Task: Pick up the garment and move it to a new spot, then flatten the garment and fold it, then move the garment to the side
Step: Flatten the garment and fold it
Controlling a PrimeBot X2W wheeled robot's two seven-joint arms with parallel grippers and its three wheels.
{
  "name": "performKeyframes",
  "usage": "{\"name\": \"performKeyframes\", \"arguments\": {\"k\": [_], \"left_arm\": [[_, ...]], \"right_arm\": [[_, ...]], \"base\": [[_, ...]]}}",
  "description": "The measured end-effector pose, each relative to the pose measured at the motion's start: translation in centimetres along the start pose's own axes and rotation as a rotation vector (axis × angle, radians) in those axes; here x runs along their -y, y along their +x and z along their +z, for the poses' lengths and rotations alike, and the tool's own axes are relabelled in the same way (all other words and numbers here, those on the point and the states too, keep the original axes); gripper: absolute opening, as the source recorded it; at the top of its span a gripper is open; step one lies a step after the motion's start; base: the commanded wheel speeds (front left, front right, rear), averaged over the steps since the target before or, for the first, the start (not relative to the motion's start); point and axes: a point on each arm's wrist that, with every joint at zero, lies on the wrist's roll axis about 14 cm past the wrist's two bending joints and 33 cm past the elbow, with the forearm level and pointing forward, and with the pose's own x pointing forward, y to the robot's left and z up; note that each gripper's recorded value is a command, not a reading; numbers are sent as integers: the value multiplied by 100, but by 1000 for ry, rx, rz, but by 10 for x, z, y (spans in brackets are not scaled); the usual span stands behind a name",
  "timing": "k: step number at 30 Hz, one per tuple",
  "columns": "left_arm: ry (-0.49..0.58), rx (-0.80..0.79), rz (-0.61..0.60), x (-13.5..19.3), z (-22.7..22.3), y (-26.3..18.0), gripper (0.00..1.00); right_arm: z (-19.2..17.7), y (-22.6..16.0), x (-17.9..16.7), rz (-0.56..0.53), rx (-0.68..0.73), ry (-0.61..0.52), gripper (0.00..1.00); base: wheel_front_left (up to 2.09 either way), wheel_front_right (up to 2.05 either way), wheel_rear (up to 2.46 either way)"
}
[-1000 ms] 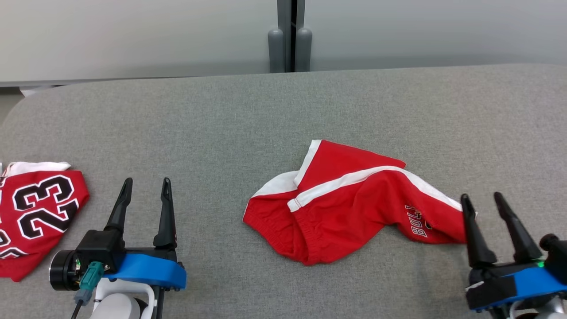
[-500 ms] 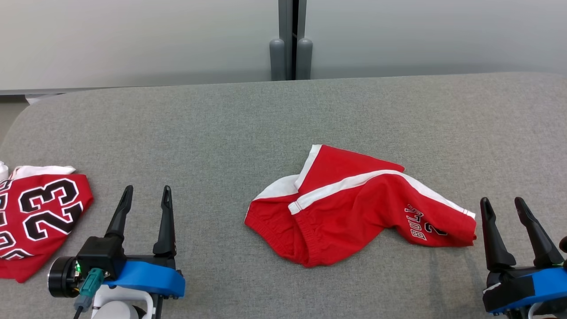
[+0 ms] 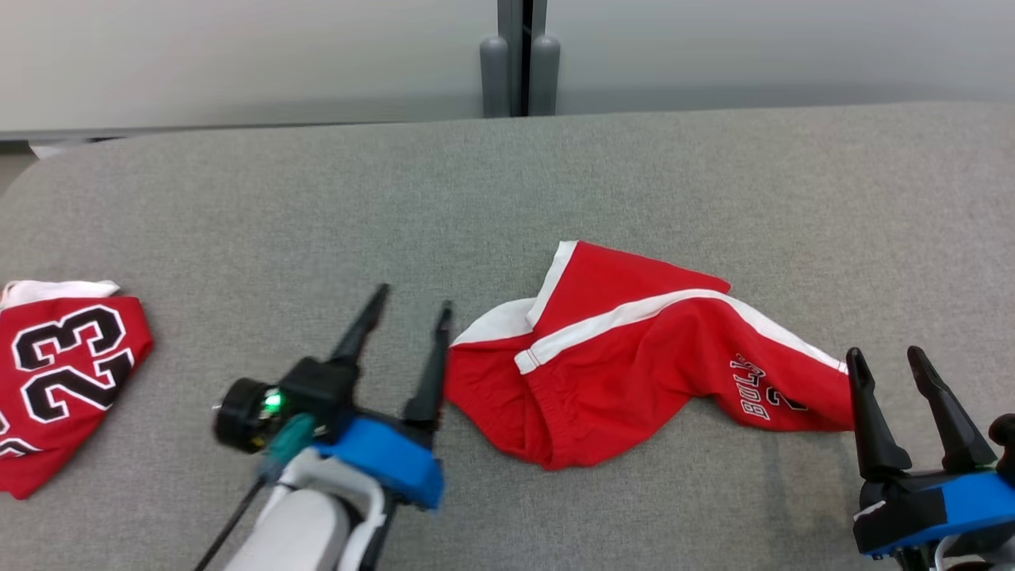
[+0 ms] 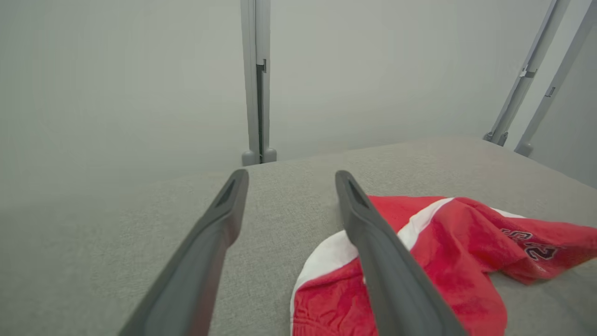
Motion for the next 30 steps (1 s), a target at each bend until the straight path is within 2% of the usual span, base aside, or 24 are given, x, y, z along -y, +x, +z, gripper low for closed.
{"name": "performKeyframes", "arguments": {"k": [7,15,16,17,18,19,26,30], "left_arm": [[-86,-288,-210,63,-62,21,100],[-152,-487,-258,75,-111,24,100],[-152,-499,-259,75,-115,25,85],[-150,-504,-263,74,-116,26,60],[-148,-507,-263,73,-117,28,24],[-148,-502,-263,73,-117,30,0],[-139,-474,-268,70,-116,39,0],[-130,-457,-267,68,-114,42,0]], "right_arm": [[-15,9,4,-8,-42,6,100],[-26,10,16,-46,-73,14,100],[-28,10,19,-54,-78,14,100],[-29,9,22,-61,-83,12,100],[-29,10,25,-68,-84,13,100],[-29,11,28,-75,-83,10,100],[-36,24,57,-118,-138,-21,100],[-65,32,54,-86,-255,-18,100]], "base": [[0,0,0],[0,0,0],[0,0,0],[0,0,0],[0,0,0],[0,0,0],[0,0,0],[0,0,0]]}}
